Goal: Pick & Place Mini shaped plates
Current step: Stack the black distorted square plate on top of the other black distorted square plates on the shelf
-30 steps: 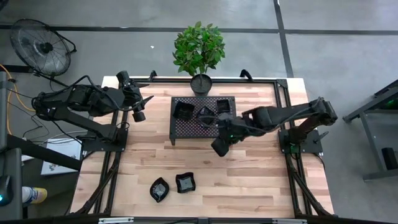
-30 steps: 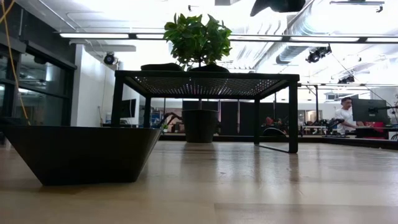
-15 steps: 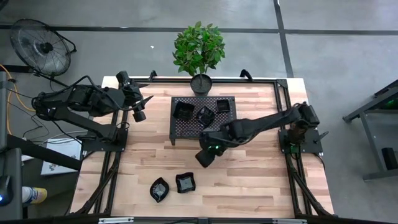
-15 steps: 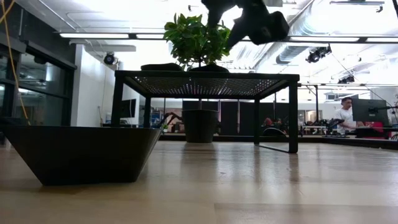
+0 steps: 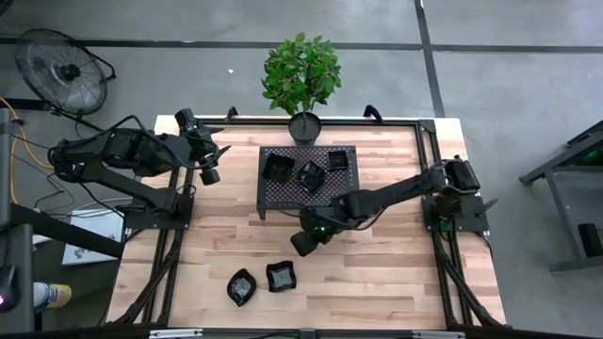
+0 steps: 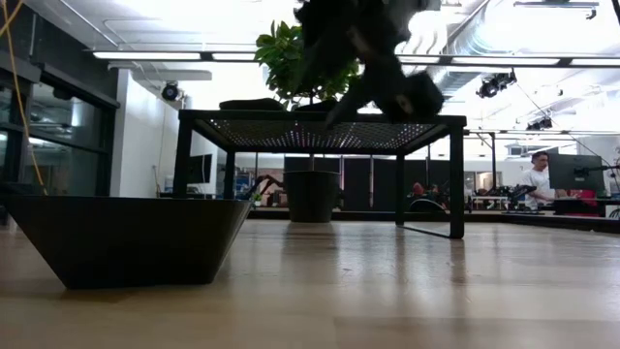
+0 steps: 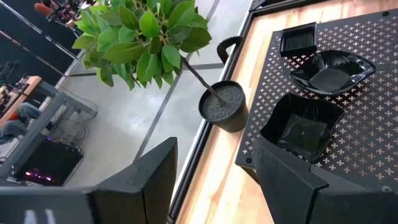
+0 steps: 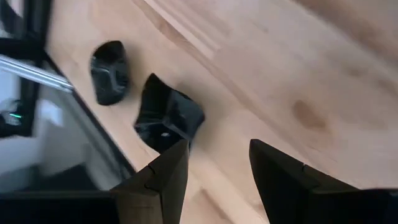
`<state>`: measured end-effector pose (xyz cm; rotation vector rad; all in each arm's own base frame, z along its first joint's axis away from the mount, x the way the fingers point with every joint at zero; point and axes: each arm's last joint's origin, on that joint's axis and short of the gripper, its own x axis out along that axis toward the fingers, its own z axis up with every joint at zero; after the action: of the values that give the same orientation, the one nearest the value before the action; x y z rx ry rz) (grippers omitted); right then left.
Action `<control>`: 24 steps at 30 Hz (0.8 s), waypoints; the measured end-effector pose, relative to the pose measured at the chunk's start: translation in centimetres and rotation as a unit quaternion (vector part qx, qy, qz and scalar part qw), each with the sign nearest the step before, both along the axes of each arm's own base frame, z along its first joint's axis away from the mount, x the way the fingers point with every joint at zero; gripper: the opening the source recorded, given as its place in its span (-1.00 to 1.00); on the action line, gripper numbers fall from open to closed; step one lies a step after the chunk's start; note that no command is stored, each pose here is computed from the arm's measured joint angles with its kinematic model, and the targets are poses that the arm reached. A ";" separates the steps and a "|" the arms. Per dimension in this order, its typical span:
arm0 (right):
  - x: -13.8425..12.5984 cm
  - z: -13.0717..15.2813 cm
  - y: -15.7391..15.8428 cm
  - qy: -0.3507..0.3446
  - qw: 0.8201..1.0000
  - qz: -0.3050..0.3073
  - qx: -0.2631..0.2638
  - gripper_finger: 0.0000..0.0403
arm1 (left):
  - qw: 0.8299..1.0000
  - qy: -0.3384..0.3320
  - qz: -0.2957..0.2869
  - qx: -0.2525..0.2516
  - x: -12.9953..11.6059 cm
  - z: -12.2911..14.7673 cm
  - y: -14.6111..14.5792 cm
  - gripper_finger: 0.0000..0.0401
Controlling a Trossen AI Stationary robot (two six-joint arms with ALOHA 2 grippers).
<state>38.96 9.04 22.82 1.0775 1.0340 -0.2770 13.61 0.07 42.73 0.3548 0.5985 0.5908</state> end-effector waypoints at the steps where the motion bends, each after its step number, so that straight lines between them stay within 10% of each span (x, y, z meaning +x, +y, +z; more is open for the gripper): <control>1: 0.0 -0.7 0.0 -0.008 1.000 -0.007 0.016 -0.18 | 1.000 0.001 -0.001 -0.001 0.0 0.0 0.0 0.02; 10: -0.7 -4.4 0.6 -0.058 0.993 -0.020 0.098 -0.18 | 1.000 -0.002 0.008 -0.013 -0.1 -0.2 0.0 0.02; 24: -1.9 -5.4 2.8 -0.077 0.995 -0.056 0.004 -0.18 | 0.997 -0.011 0.039 -0.060 1.9 -2.2 -0.3 0.02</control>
<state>37.11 11.83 17.43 1.1476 0.8395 -0.2761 15.55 -0.24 40.50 0.2135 0.6255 0.6292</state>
